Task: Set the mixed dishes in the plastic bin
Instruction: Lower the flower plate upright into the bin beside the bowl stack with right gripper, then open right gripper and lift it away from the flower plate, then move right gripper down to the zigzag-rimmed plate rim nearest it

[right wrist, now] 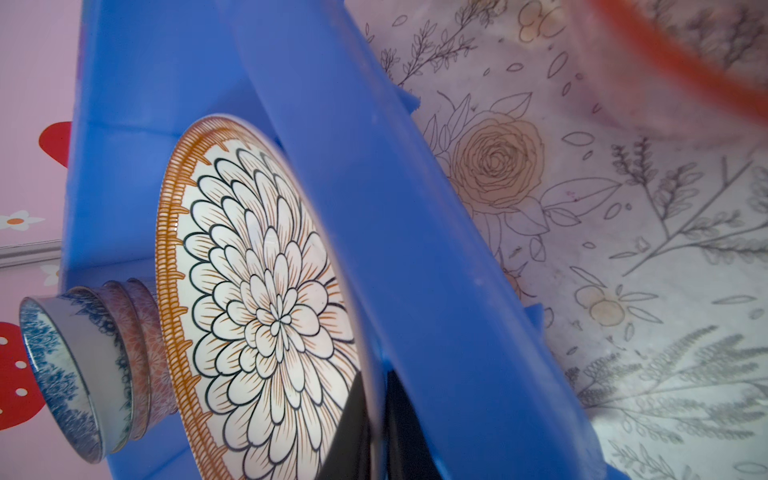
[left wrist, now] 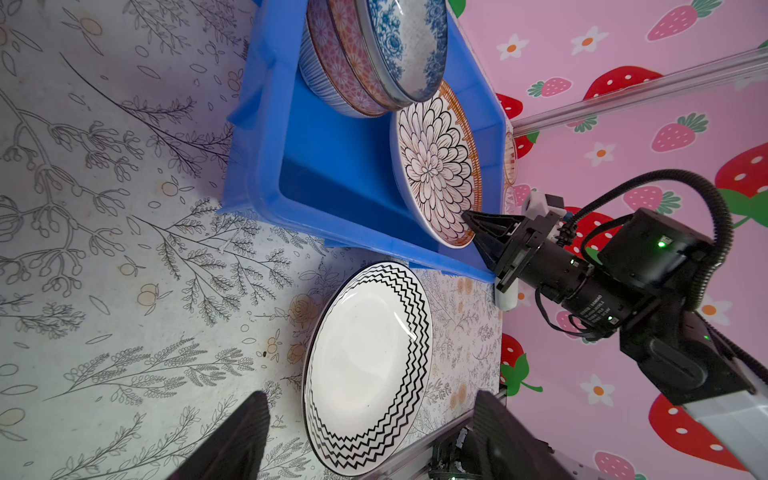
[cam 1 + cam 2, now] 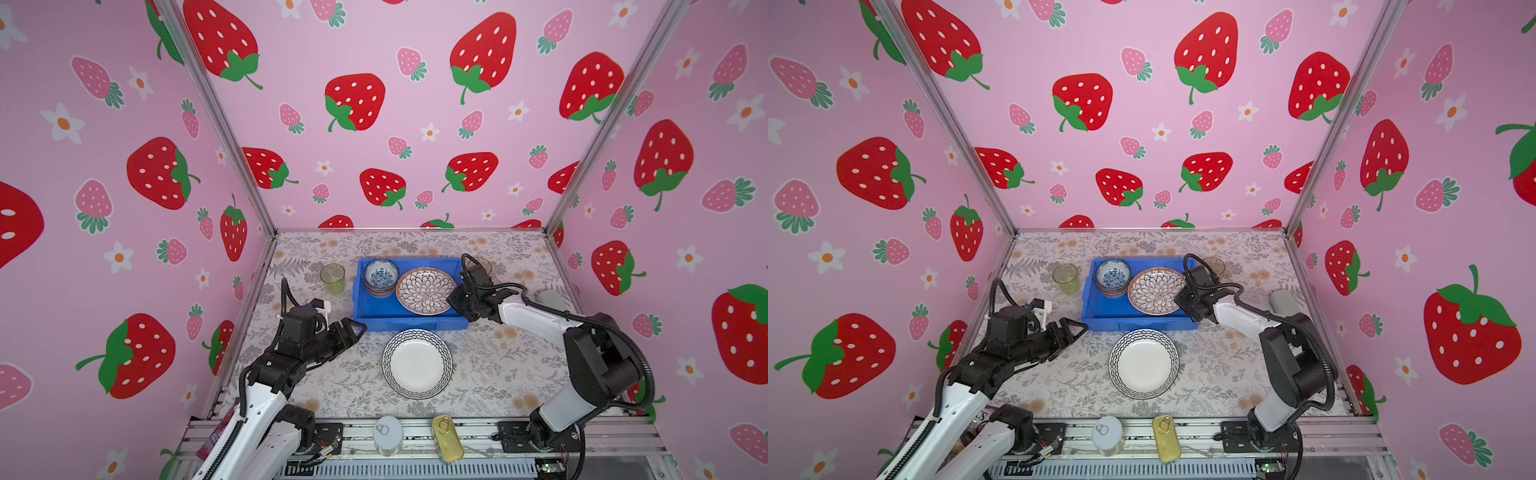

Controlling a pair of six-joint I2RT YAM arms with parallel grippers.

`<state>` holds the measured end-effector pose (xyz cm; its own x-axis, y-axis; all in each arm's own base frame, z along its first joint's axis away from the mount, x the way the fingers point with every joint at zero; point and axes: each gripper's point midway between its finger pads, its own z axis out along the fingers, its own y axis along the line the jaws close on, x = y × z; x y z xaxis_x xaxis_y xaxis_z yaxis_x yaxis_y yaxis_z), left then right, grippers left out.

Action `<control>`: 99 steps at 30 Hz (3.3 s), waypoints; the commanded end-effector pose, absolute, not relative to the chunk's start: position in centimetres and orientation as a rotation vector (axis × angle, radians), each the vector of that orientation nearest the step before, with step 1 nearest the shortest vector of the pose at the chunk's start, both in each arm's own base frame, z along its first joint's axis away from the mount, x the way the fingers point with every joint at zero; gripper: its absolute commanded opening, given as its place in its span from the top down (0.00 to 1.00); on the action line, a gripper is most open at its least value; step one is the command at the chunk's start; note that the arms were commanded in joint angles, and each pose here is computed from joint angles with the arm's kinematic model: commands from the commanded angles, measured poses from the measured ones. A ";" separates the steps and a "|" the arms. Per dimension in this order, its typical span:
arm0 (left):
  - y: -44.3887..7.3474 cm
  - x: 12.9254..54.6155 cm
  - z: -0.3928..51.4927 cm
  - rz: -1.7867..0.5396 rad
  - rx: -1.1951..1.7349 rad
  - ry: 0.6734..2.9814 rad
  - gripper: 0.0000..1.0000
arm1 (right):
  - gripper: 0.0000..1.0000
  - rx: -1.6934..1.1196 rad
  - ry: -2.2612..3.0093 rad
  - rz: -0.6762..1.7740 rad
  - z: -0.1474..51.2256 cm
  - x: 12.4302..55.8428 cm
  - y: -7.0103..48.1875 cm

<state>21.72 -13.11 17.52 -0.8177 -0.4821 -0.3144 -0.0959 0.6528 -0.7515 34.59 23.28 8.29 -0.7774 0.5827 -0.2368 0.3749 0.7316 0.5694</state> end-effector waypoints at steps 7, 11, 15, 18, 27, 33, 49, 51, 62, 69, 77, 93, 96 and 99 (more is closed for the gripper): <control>-13.2 21.5 17.7 -1.061 -0.434 2.361 0.20 | 0.81 0.782 2.400 0.817 11.3 36.9 24.4; -13.1 21.5 17.7 -1.062 -0.435 2.360 0.20 | 0.81 0.789 2.399 0.812 11.3 36.8 24.3; -13.1 21.5 17.6 -1.062 -0.441 2.360 0.20 | 0.81 0.797 2.394 0.800 11.5 36.8 24.0; -13.1 21.5 17.6 -1.063 -0.440 2.359 0.20 | 0.80 0.808 2.382 0.782 11.8 36.7 23.6; -13.1 21.6 17.5 -1.066 -0.445 2.361 0.20 | 0.80 0.808 2.318 0.747 13.7 36.8 22.3; -13.1 21.6 17.6 -1.062 -0.451 2.362 0.20 | 0.80 0.781 2.288 0.742 15.0 36.5 21.8; -12.5 20.3 16.4 -1.004 -0.480 2.453 0.17 | 0.05 0.356 2.193 0.806 22.8 34.2 21.6; -12.4 20.0 16.2 -0.999 -0.472 2.459 0.11 | 0.01 0.244 2.197 0.819 23.2 33.6 21.8; -11.5 18.0 15.0 -0.940 -0.477 2.513 0.01 | 0.08 -0.225 2.335 0.864 19.5 27.2 22.0; -11.4 17.8 14.3 -0.945 -0.538 2.514 0.01 | 0.17 -0.296 2.425 0.890 15.2 22.7 20.8; -11.1 18.7 13.8 -0.923 -0.587 2.501 0.01 | 0.29 -0.247 2.528 0.957 9.4 18.7 21.7; -12.3 21.5 13.9 -0.960 -0.548 2.497 0.01 | 0.49 -0.134 2.596 0.911 5.2 16.7 23.5; -12.4 21.8 14.0 -0.960 -0.533 2.502 0.01 | 0.53 -0.102 2.595 0.918 5.1 16.9 23.6; -12.6 22.1 14.0 -0.962 -0.528 2.505 0.01 | 0.56 -0.081 2.594 0.929 5.0 17.0 23.8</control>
